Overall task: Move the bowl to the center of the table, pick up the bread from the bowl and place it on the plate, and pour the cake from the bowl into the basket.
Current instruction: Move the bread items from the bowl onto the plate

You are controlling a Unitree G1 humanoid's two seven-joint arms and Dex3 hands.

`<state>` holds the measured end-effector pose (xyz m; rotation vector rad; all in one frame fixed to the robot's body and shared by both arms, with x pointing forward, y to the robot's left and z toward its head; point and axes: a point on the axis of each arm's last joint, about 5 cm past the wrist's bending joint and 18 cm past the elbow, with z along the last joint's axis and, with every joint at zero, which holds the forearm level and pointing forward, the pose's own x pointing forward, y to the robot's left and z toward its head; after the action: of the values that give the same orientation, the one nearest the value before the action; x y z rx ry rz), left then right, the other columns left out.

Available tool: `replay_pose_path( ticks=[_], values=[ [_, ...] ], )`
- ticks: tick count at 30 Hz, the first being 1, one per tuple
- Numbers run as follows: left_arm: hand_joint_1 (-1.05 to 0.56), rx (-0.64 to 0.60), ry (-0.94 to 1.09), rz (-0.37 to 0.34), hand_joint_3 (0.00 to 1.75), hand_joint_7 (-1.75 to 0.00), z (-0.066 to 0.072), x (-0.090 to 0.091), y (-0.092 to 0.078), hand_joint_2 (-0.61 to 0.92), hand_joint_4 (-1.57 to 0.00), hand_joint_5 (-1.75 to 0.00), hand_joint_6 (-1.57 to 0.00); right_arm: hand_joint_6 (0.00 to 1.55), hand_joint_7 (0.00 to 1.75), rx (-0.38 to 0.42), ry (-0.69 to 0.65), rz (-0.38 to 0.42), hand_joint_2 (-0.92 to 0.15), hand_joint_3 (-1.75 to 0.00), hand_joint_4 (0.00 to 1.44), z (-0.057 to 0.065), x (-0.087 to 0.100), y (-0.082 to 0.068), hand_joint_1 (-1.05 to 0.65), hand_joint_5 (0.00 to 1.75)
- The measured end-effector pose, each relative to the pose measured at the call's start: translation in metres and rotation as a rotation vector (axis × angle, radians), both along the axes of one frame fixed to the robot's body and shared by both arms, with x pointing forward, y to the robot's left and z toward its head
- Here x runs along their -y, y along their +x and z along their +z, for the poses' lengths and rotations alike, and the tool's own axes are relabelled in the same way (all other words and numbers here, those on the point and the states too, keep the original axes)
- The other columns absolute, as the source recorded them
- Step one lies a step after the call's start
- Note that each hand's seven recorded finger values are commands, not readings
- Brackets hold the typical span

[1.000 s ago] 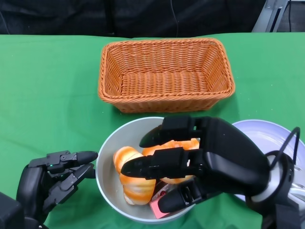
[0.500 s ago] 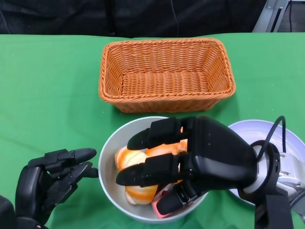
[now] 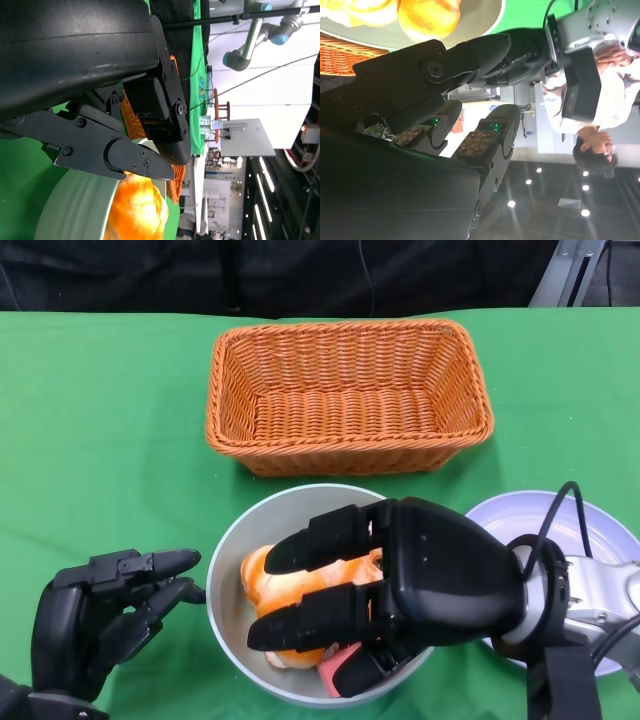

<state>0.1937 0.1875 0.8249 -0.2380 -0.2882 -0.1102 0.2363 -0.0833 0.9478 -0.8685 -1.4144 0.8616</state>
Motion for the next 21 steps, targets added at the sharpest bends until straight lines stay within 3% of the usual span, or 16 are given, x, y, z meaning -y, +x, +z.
replay_pose_path(
  ticks=[16, 21],
  values=[
    [-0.40, -0.015, 0.019, 0.025, 0.04, -0.01, 0.004, 0.001, -0.005, 0.92, -0.82, -1.05, -1.28, 0.81, 0.01, 0.072, -0.041, -0.010, -0.78, 0.00, 0.86, -0.014, -0.008, 0.007, -0.82, 0.05],
    [-0.40, -0.033, -0.030, 0.019, 0.00, -0.03, 0.006, 0.005, -0.006, 0.88, -0.84, -1.14, -1.30, 0.82, 0.01, 0.089, -0.045, -0.019, -0.76, 0.00, 0.85, -0.019, -0.011, 0.010, -0.81, 0.04]
  ],
)
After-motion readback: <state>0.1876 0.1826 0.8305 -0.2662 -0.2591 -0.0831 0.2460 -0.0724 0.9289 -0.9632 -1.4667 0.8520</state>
